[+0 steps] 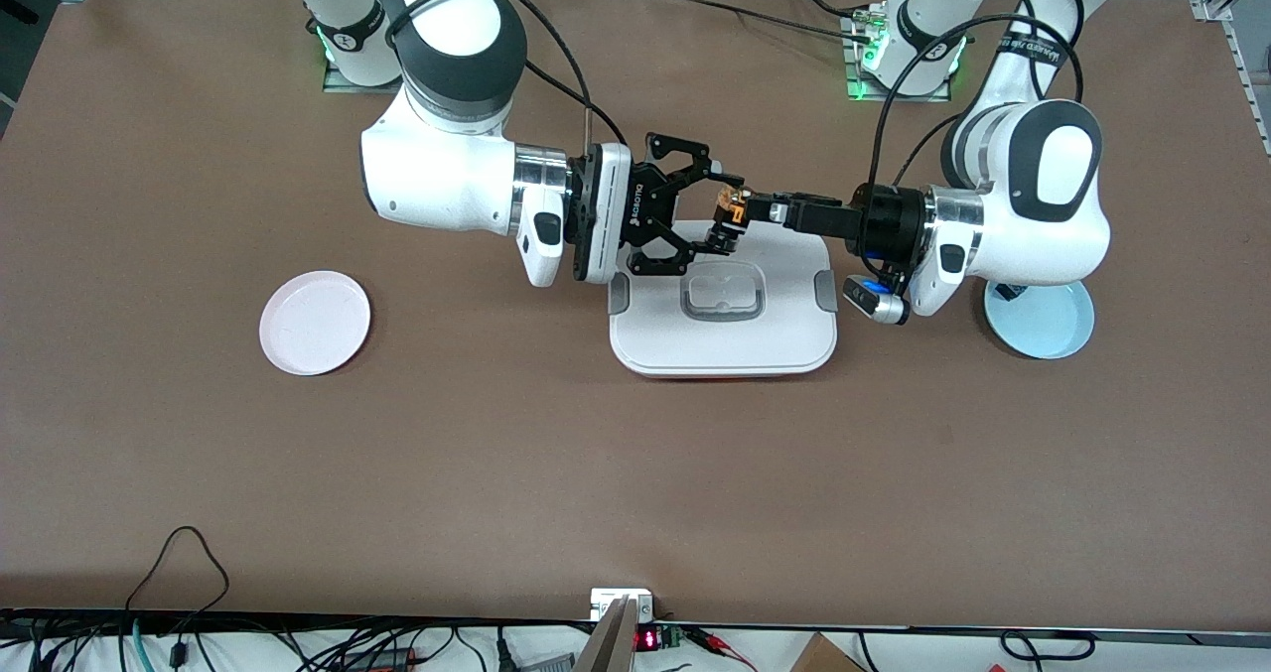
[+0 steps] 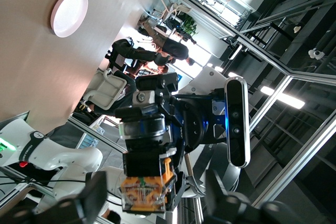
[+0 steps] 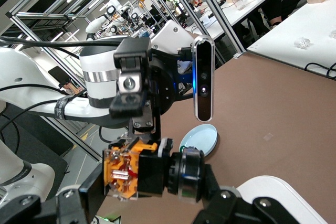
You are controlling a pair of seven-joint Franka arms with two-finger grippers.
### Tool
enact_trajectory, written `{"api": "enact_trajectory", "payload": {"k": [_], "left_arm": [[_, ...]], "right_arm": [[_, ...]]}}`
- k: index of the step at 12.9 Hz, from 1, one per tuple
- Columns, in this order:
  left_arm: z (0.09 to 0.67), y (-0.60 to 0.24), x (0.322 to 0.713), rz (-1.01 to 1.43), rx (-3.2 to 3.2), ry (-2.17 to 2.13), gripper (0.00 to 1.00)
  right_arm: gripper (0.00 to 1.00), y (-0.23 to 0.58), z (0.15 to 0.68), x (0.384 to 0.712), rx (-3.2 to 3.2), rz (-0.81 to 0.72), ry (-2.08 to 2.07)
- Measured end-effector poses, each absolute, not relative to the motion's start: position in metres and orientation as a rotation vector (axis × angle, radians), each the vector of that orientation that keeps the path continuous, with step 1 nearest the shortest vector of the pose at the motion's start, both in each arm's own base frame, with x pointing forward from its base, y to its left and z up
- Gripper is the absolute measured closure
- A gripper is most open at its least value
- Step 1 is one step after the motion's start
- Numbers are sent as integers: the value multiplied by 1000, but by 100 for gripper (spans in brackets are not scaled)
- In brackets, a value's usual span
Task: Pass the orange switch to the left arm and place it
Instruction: 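Close the left gripper on the switch held by the right gripper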
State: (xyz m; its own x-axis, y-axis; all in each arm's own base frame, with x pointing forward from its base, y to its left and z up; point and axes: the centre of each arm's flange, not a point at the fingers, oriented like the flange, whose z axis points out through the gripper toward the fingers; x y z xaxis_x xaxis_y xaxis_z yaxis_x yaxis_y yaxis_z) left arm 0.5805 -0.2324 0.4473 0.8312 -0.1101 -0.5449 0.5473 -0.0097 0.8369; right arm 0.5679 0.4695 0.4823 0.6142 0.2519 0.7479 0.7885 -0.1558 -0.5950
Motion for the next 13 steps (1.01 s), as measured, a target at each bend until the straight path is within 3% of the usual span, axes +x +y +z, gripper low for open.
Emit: {"api": "enact_trajectory", "payload": {"k": [2,3,12,13], "left_arm": [[444,-232,580,-542,1498,370,52],[443,-232,580,-543,1495,373,57],[443,-232,581,-543,1494,373,57],[444,-233,581,-540,1494,369,57]], "right_arm": [[25,468,484,570,-1707,-597,-853],[25,467,483,570,-1708,-597,-852],[25,467,484,570,-1708,-598,-852],[19,467,483,571,-1709,-598,-852]]}}
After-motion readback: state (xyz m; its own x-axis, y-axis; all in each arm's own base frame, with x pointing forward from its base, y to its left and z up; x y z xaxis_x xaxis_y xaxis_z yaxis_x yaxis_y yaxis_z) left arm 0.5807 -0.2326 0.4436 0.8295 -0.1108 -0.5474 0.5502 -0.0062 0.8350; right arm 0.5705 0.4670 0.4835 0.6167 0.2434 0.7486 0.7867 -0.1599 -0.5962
